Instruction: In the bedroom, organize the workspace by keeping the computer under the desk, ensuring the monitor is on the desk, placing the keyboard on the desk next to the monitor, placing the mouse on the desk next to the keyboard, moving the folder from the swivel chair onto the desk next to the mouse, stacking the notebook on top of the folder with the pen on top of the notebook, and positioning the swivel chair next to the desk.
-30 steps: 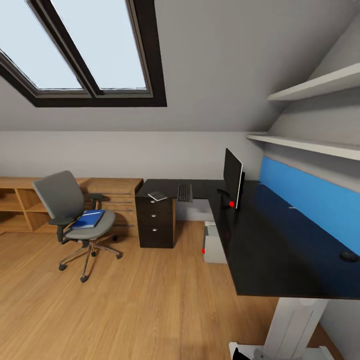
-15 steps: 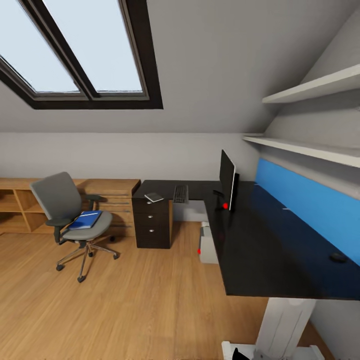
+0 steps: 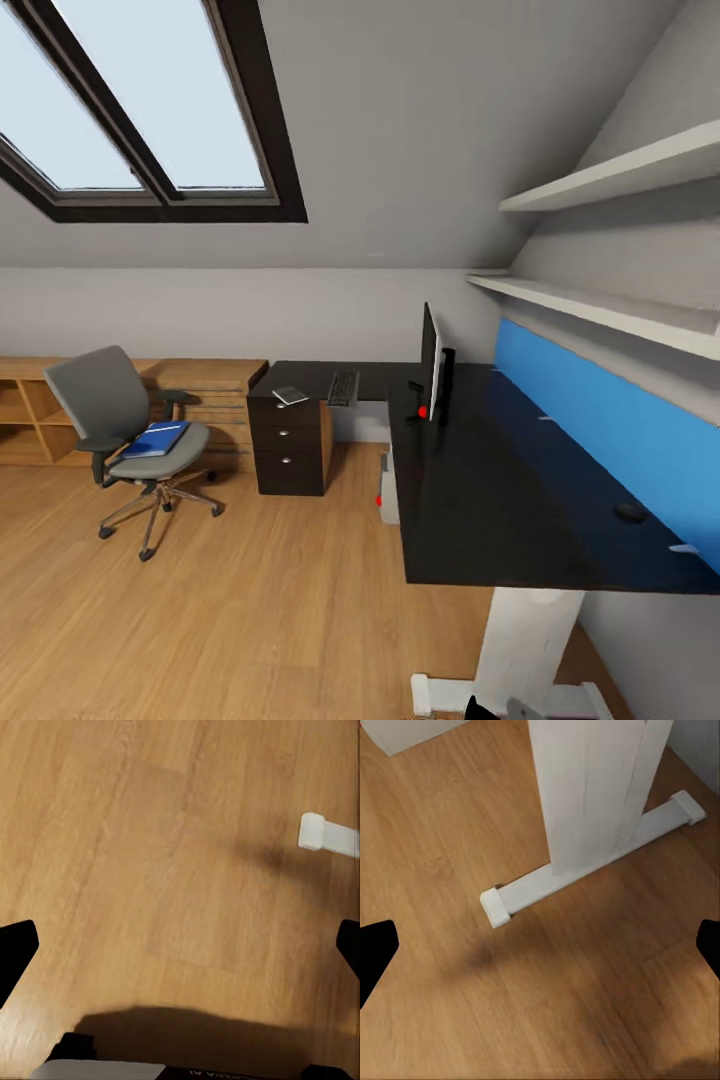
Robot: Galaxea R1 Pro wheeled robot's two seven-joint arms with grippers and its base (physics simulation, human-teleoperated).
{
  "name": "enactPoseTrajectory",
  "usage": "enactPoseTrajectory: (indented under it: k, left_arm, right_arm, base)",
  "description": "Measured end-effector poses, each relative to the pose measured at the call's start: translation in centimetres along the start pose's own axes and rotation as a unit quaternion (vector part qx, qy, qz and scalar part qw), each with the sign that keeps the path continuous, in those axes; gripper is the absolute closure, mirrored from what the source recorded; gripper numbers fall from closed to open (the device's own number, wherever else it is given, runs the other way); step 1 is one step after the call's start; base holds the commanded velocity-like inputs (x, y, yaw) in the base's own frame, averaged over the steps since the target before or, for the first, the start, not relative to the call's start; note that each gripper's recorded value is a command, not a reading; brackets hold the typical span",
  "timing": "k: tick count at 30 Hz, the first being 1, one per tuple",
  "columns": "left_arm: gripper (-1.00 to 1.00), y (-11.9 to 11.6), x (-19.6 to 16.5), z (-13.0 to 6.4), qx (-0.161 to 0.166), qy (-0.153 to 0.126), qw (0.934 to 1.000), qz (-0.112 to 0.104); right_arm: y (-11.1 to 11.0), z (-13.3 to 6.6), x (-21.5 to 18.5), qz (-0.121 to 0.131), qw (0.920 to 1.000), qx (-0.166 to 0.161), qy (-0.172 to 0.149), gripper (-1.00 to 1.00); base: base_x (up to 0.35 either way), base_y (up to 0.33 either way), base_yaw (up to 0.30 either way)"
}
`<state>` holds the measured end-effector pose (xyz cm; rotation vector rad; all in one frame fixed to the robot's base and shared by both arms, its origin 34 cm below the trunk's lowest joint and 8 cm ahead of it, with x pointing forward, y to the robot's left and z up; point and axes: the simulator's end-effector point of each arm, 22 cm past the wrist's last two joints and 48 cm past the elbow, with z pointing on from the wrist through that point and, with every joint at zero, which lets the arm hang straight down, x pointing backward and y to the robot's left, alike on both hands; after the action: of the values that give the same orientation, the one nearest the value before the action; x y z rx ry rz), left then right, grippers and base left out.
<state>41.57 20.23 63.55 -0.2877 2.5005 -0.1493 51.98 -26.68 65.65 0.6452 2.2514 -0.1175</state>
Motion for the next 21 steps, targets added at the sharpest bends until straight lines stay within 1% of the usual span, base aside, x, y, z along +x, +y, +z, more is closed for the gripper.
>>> enactPoseTrajectory:
  k: [10,21]
  left_arm:
    - [-1.0,-0.3,-0.6,-1.1,0.002,0.0,1.0,0.0]
    - [-1.0,-0.5,-1.1,-2.3,0.003,-0.001,1.0,0.0]
  right_arm:
    - [0.1,-1.0,-0.7,0.0,1.0,0.0,0.0,-1.0]
    - [0.1,-2.1,-1.5,0.0,1.0,0.0,0.001,-1.0]
  base:
    - [-0.076,-0.299,0.0]
    - [-0.011,-0.304,0.0]
